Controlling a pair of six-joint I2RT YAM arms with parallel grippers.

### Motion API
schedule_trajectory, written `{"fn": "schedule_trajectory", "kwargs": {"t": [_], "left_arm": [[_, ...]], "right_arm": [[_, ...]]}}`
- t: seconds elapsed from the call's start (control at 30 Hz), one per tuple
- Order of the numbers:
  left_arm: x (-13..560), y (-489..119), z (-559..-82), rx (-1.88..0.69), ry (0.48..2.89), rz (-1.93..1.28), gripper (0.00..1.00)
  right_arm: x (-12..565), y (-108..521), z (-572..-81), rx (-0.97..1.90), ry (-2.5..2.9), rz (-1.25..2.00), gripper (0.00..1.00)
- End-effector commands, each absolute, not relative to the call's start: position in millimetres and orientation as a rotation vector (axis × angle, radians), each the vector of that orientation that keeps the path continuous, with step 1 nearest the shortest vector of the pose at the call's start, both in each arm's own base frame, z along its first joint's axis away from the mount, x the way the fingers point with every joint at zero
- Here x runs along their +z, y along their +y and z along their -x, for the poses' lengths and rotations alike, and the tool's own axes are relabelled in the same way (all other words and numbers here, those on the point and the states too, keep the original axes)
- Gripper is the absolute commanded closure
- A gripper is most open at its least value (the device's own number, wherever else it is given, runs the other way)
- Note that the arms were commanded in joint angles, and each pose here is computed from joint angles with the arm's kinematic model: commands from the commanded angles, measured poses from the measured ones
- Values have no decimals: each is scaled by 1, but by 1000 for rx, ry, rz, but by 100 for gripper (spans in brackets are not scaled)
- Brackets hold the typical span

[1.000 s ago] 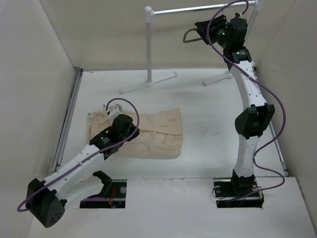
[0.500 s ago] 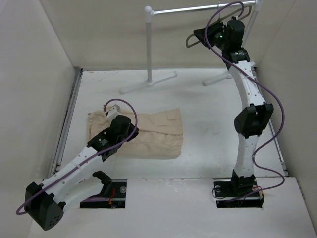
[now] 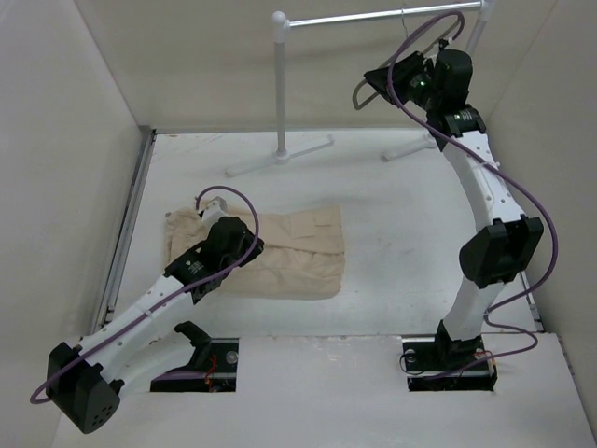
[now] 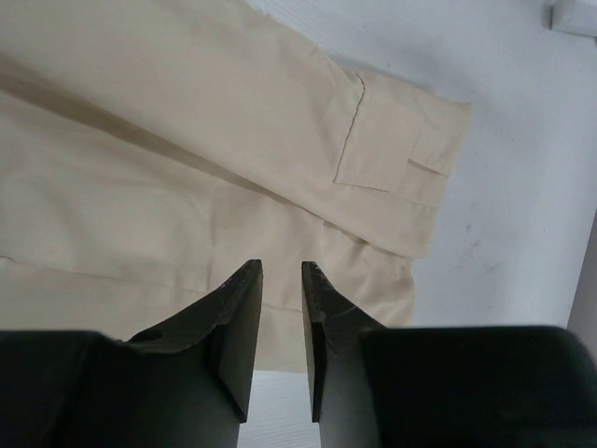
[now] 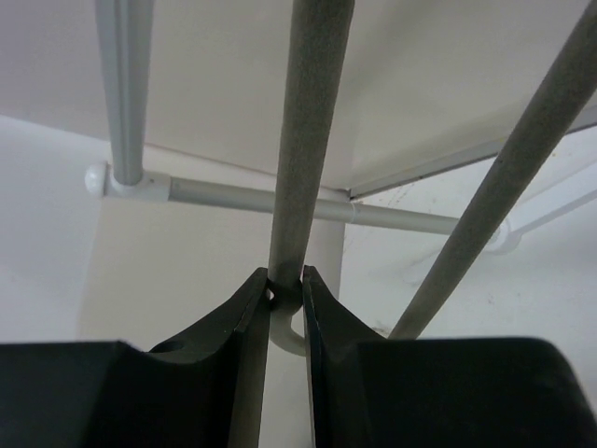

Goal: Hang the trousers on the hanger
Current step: Pick up the hanger from the clothesline.

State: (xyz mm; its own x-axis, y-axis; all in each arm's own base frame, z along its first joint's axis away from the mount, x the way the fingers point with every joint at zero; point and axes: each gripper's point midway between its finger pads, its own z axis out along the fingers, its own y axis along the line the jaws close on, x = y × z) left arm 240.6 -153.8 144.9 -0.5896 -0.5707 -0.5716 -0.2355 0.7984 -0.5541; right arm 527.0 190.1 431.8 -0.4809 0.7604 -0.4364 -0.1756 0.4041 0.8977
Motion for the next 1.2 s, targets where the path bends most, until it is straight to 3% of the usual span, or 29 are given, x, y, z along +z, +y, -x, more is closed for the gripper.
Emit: {"fn": "schedule_trajectory", "kwargs": {"t": [0.0, 0.17, 0.37, 0.5, 0.73, 0.93, 1.17], "left_arm": [[168, -153, -249, -580, 2132, 617, 74], [192, -156, -254, -616, 2087, 612, 55], [219, -164, -261, -660, 2047, 587, 44], [246, -179, -269, -720, 2018, 550, 44], [276, -249, -280, -831, 2046, 364, 56], [264, -311, -269, -896, 2095, 217, 63], [236, -371, -240, -971, 2147, 74, 61]], "right_arm": [[448, 199, -506, 1256, 1658, -385, 81], [430, 206, -488, 1225, 1699, -314, 82], [425, 208, -466, 1229, 1700, -241, 82], [394, 213, -438, 1220, 1766, -208, 82], [275, 226, -354, 1152, 2016, -208, 83], [198, 227, -272, 1087, 2191, -233, 84], [162, 229, -218, 1115, 2262, -308, 84]]}}
